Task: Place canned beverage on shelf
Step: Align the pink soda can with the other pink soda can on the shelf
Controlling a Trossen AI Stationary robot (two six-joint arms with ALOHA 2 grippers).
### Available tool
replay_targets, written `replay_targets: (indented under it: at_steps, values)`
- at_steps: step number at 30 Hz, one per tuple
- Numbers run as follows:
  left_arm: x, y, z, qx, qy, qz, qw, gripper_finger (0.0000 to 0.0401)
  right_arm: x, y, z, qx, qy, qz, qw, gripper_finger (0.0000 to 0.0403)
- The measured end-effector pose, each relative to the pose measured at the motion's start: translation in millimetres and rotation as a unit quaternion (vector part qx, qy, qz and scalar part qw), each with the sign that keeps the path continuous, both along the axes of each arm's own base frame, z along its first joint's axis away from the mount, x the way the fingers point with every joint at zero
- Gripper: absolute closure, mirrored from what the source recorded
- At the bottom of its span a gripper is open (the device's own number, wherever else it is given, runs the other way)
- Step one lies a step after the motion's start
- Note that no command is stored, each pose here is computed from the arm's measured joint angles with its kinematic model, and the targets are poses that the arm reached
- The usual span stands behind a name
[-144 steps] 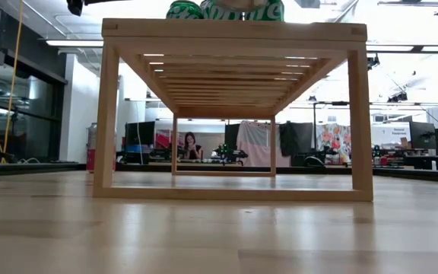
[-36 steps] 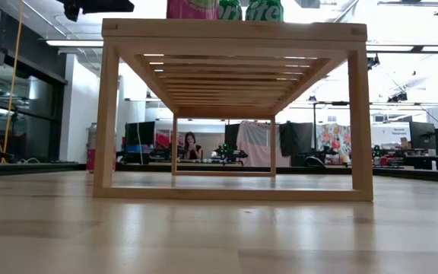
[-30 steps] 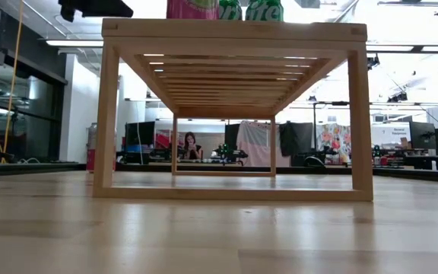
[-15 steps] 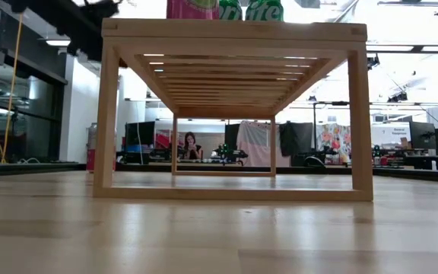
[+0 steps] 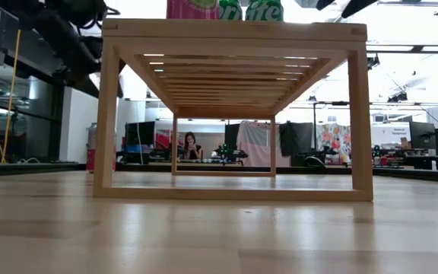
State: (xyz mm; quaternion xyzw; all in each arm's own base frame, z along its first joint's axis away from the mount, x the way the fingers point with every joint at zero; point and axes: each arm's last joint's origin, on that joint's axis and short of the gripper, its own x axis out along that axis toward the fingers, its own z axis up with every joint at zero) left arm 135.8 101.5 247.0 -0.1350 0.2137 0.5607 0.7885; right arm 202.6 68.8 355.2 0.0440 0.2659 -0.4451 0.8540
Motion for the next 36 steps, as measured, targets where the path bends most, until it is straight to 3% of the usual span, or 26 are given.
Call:
replay_targets:
  at_steps: [7,18,29,36]
  values:
    - [-3,17,-9,-0.036,-0.001,0.03,0.999,0.0067,3,1,1,0.002,-0.006,0.008,1.0,0.0018]
    - [5,43,-37,-0.079,0.028,0.105,0.991,0.0066,3,1,1,0.001,-0.005,0.009,1.0,0.0018]
    - [16,56,-57,-0.095,0.039,0.127,0.987,0.0066,3,2,1,0.004,-0.009,0.008,1.0,0.0018]
    - [16,66,-75,-0.133,0.048,0.146,0.979,0.0066,4,2,1,0.006,-0.01,0.008,1.0,0.0018]
